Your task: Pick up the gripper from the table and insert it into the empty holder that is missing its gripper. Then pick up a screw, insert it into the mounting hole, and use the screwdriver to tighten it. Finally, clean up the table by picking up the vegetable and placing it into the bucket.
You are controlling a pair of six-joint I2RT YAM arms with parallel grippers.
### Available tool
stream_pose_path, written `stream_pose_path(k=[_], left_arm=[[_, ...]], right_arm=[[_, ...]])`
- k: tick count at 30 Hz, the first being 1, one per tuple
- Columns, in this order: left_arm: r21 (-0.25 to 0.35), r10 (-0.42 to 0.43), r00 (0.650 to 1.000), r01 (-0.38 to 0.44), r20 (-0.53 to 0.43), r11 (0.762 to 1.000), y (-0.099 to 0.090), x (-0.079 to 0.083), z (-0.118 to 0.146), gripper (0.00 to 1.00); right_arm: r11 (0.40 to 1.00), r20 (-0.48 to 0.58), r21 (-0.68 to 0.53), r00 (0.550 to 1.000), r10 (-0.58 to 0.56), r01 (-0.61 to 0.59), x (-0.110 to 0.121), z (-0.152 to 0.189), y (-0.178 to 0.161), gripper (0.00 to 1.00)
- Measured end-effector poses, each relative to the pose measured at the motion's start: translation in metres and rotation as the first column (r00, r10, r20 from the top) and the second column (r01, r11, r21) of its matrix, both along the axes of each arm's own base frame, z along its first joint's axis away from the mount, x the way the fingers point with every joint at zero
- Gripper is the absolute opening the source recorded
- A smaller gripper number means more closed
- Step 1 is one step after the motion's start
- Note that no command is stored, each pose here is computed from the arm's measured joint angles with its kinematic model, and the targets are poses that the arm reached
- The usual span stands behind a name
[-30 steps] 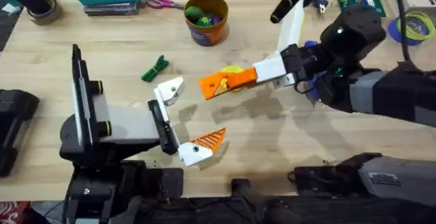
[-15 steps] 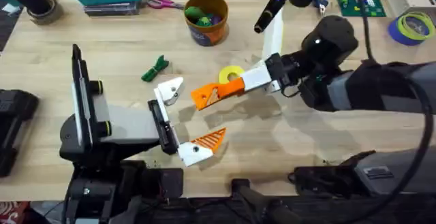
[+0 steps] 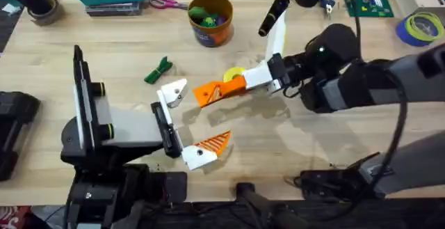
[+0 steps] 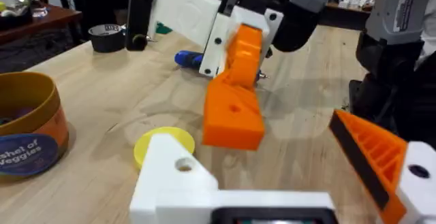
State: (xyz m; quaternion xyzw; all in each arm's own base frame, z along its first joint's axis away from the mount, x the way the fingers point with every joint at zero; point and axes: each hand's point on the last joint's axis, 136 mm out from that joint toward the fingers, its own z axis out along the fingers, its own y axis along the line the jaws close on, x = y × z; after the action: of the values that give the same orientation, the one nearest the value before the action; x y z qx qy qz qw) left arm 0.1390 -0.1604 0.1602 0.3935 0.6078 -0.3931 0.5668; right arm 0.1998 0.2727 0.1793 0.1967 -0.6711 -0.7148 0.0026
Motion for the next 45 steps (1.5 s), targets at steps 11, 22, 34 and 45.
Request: stream_pose_path(k=[11,22,34,45], left_arm=[[0.000,0.000,1.000,0.000,0.000,1.000,0.000,0.000,0.000,0.986],[0.000,0.000,1.000,0.000,0.000,1.000,0.000,0.000,0.000,0.986],[0.000,0.000,1.000,0.000,0.000,1.000,0.000,0.000,0.000,0.986],[0.000,0.000,1.000,0.000,0.000,1.000,0.000,0.000,0.000,0.986]], right_arm=[[1.000,-0.103,-0.025,0.995,-0.019,0.017,0.003,-0.009,0.008,0.009],[1.000,-0.134,-0.029,0.991,-0.012,0.008,-0.004,-0.010,0.021,0.009],[1.000,-0.134,-0.028,0.991,-0.014,0.010,-0.004,-0.010,0.021,0.009],[1.000,-0.125,-0.025,0.992,-0.013,0.010,-0.003,-0.009,0.022,0.009]])
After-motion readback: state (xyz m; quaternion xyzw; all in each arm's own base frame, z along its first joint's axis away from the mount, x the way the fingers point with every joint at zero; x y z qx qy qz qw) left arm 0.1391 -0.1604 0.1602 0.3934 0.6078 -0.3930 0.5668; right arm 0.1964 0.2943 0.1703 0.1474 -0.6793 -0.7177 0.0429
